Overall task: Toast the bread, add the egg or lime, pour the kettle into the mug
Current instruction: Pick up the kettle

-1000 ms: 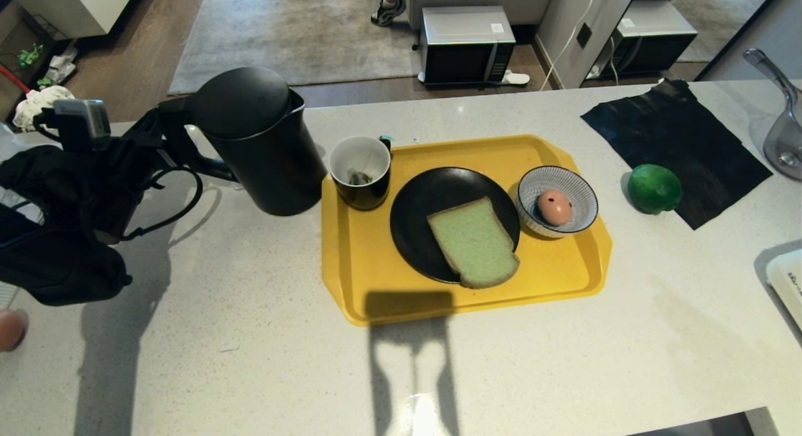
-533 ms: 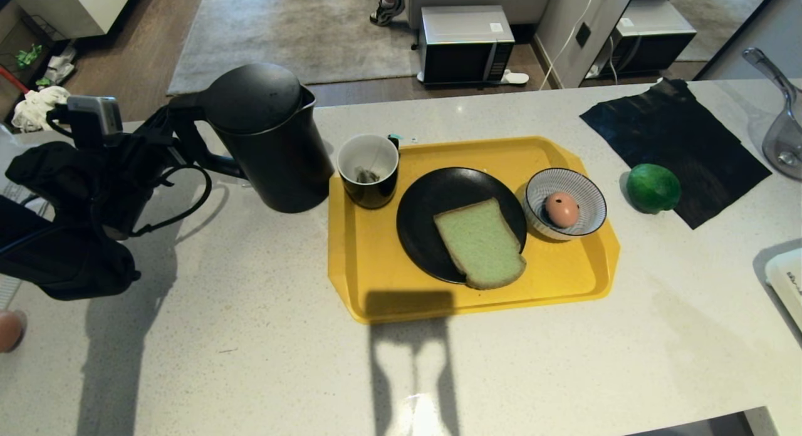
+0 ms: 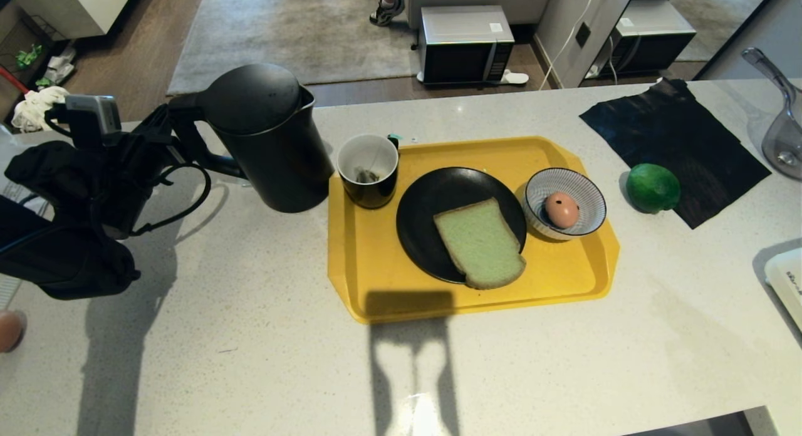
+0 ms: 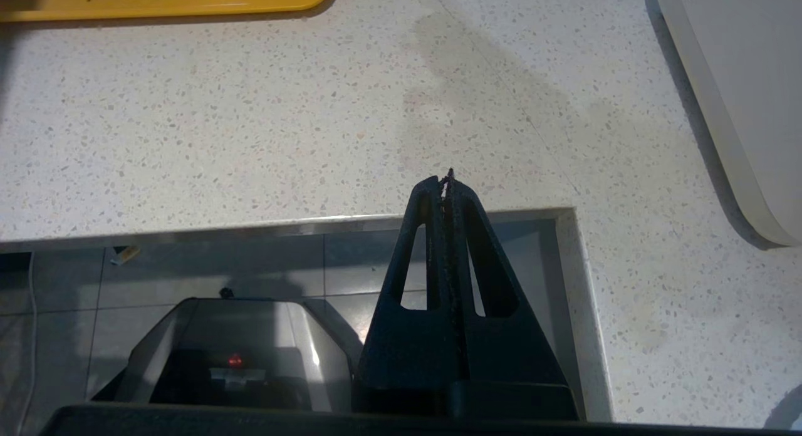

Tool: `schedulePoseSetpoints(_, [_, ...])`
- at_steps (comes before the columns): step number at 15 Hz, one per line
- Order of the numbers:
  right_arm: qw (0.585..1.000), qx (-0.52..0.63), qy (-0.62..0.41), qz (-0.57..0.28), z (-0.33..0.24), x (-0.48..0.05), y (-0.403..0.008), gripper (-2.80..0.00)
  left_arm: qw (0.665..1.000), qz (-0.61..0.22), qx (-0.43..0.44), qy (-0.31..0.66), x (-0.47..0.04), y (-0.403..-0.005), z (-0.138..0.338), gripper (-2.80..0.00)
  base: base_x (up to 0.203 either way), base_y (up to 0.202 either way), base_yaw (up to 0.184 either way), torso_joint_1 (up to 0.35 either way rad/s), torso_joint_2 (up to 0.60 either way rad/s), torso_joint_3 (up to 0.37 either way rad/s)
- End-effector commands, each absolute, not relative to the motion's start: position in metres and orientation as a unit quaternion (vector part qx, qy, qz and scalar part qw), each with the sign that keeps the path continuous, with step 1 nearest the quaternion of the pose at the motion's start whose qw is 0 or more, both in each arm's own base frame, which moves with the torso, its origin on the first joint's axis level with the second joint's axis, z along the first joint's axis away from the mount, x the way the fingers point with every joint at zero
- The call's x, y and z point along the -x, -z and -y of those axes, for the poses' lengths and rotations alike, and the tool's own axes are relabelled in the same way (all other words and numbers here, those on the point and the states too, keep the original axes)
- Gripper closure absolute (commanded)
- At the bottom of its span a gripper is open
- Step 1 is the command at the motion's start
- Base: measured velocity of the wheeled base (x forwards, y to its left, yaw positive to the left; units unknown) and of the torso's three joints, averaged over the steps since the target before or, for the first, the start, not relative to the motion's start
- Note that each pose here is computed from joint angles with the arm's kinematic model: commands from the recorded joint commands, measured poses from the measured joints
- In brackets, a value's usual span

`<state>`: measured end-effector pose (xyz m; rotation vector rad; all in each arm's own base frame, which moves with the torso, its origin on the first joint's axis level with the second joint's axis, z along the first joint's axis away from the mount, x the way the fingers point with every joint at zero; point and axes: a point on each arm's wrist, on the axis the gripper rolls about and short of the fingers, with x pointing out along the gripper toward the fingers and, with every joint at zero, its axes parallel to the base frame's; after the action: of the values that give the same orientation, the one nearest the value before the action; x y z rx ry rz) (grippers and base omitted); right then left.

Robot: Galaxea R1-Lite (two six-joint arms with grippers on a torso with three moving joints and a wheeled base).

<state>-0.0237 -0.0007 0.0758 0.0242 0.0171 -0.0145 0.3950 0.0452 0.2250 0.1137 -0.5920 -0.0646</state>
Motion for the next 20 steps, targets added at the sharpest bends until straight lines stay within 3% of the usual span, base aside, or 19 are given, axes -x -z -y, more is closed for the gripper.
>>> schedulePoseSetpoints(1, [1.0,-0.012,0.007,-0.008,0.0007,0.0238,-0.0759,0.0,0.953,0.296,-0.057,0.032,-0.394,-0.2266,-0.0454,0.0,0.0,0.0,0.0,0.0,0.0,0.0])
schedulePoseSetpoints(20, [1.0,-0.012,0.007,-0.009,0.0007,0.0236,-0.0759,0.0,0.953,0.295,-0.058,0.031,-0.3947,-0.2251,-0.0455,0.0,0.0,0.0,0.0,0.0,0.0,0.0])
